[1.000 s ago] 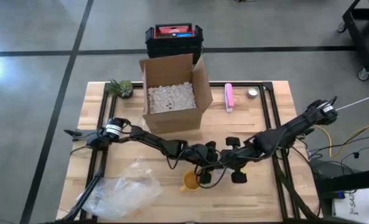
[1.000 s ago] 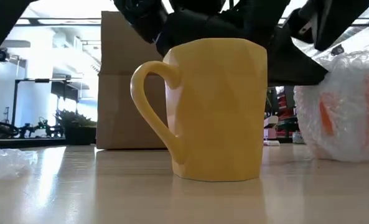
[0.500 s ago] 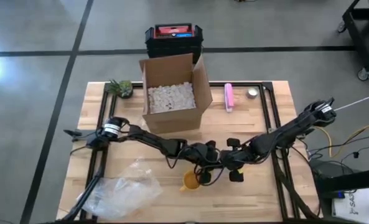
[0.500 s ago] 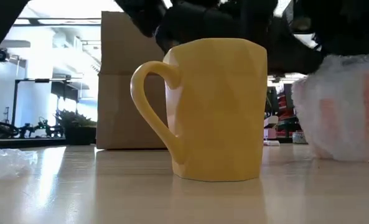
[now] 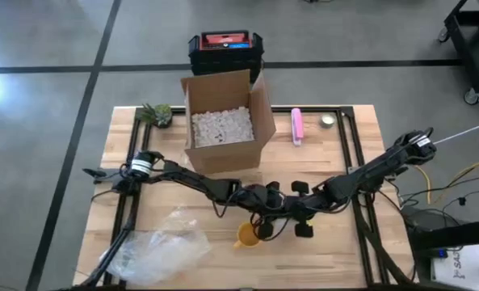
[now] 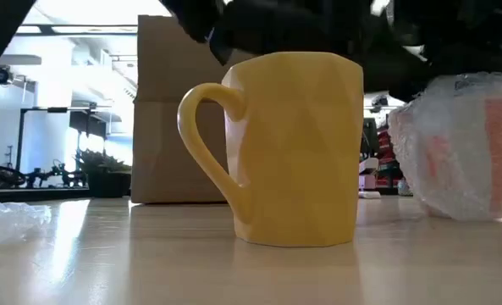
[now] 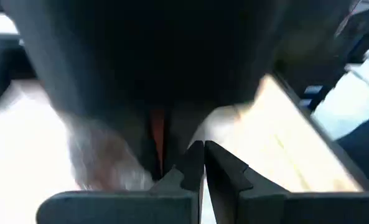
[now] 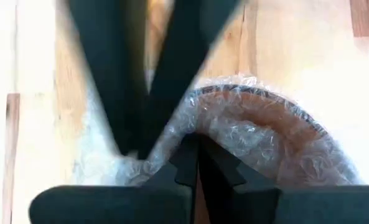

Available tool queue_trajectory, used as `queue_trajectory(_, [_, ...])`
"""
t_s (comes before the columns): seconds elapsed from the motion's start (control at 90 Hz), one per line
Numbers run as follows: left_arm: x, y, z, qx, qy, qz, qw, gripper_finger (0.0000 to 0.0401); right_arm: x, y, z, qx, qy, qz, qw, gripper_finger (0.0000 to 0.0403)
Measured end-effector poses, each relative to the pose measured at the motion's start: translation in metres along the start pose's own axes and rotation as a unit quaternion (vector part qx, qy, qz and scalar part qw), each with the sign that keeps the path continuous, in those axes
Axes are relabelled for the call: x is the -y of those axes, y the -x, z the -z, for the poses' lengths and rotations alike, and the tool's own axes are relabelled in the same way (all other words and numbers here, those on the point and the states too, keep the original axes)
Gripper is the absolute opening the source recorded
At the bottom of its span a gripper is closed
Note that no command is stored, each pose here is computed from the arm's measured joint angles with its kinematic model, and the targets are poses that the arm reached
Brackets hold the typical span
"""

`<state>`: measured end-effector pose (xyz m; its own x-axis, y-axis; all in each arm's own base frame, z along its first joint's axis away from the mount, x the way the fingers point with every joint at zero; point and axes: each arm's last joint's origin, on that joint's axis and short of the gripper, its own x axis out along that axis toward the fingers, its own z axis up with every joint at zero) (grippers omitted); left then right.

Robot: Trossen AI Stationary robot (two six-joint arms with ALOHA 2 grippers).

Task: Wrap mug
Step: Wrap the orange mug in the right transparent bubble wrap

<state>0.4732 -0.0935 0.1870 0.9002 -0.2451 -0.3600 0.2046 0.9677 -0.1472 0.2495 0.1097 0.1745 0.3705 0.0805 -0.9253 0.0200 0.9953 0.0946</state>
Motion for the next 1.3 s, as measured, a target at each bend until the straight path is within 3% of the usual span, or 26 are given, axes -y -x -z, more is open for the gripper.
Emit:
queue_trajectory(0.211, [-0.002,-0.004,0.005,-0.005,0.003,-0.002,1.0,0.0,-0.002,0.007,-0.005,0.0,-0.002,-0.003,1.0,0.0])
queue_trajectory(0.456, [-0.002,-0.004,0.006,-0.006,0.005,-0.008,1.0,0.0,-0.004,0.056,-0.019,-0.027,0.014,0.01,0.999,0.0])
queue_trajectory(0.611, [-0.003,-0.004,0.006,-0.006,0.005,-0.01,1.0,0.0,-0.01,0.074,-0.025,0.002,0.015,-0.021,1.0,0.0])
queue_trajectory(0.778, [-0.003,-0.004,0.006,-0.006,0.006,-0.011,1.0,0.0,-0.011,0.054,-0.015,-0.033,0.009,-0.033,0.999,0.0])
queue_trajectory(1.1, [-0.003,-0.003,0.003,-0.001,0.007,-0.011,1.0,0.0,0.0,0.016,0.0,-0.079,0.001,0.003,0.997,0.0])
queue_trajectory(1.3, [0.001,0.007,-0.009,0.005,0.006,-0.004,1.0,0.0,-0.002,-0.002,-0.002,-0.07,0.008,-0.002,0.998,0.0])
